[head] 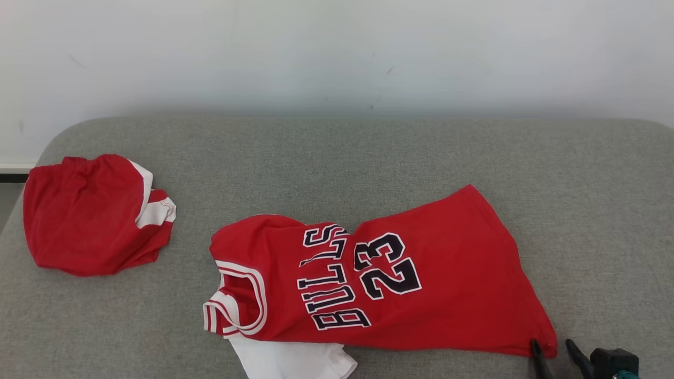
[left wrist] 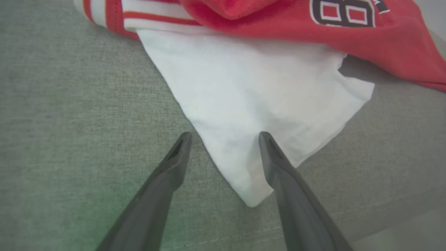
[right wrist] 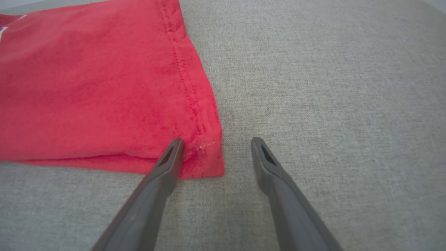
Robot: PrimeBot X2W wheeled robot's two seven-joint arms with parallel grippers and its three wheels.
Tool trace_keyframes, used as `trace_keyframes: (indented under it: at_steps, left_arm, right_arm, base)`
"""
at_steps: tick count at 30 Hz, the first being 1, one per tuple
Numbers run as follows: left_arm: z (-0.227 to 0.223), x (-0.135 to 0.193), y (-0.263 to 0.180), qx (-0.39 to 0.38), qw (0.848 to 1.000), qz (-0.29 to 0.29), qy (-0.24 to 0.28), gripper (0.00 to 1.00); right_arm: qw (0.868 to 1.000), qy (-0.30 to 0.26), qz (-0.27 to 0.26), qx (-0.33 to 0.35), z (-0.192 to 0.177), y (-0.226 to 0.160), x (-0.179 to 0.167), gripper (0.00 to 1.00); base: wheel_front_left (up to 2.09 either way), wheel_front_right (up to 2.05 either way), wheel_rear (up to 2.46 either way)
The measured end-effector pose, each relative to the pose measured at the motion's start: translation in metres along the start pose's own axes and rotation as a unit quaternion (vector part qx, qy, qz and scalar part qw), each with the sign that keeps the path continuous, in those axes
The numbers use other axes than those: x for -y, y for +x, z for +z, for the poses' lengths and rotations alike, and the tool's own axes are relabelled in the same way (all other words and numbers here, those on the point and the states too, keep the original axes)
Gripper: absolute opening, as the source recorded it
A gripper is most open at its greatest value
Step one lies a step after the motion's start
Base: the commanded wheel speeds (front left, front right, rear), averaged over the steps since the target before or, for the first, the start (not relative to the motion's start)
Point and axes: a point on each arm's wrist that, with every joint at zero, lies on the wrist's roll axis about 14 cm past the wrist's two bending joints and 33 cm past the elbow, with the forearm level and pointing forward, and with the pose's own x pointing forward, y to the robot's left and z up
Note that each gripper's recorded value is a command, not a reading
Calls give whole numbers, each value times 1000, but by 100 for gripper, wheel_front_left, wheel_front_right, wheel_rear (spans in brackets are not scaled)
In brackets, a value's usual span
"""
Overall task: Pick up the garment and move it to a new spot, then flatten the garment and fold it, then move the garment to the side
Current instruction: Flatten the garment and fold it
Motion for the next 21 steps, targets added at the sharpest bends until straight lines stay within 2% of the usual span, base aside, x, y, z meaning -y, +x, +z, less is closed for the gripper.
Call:
trace_keyframes:
  at_steps: [1, 2, 4, 8, 13, 16, 21]
  left_arm:
    - [-1, 1, 1, -4, 1000, -1, -4, 100]
    - [-1, 1, 1, -5, 1000, -2, -4, 47]
    - [-2, 1, 2, -9, 1000, -2, -6, 0]
    - [0, 3, 2, -2, 1000, 1, -28, 0]
    - [16, 9, 2, 34, 998, -5, -48, 0]
    - [42, 9, 3, 79, 995, -7, -61, 0]
    - [109, 4, 3, 171, 984, -23, -46, 0]
  right_arm:
    - [1000, 0, 1, 0, 1, 0, 0, 36]
    - [1000, 2, 1, 0, 1, 1, -1, 0]
    - [1000, 3, 1, -3, 0, 1, -2, 0]
    - [1000, 0, 6, 8, 8, 3, -3, 0]
    - [998, -2, 19, 52, 35, 2, -9, 0]
    - [996, 2, 34, 82, 51, -1, -18, 0]
    - [988, 13, 63, 141, 90, 0, -36, 0]
  base:
    - [0, 0, 0]
    - [0, 0, 0]
    - [0, 0, 0]
    - [0, 0, 0]
    - [0, 0, 0]
    - [0, 0, 0]
    - [0, 0, 0]
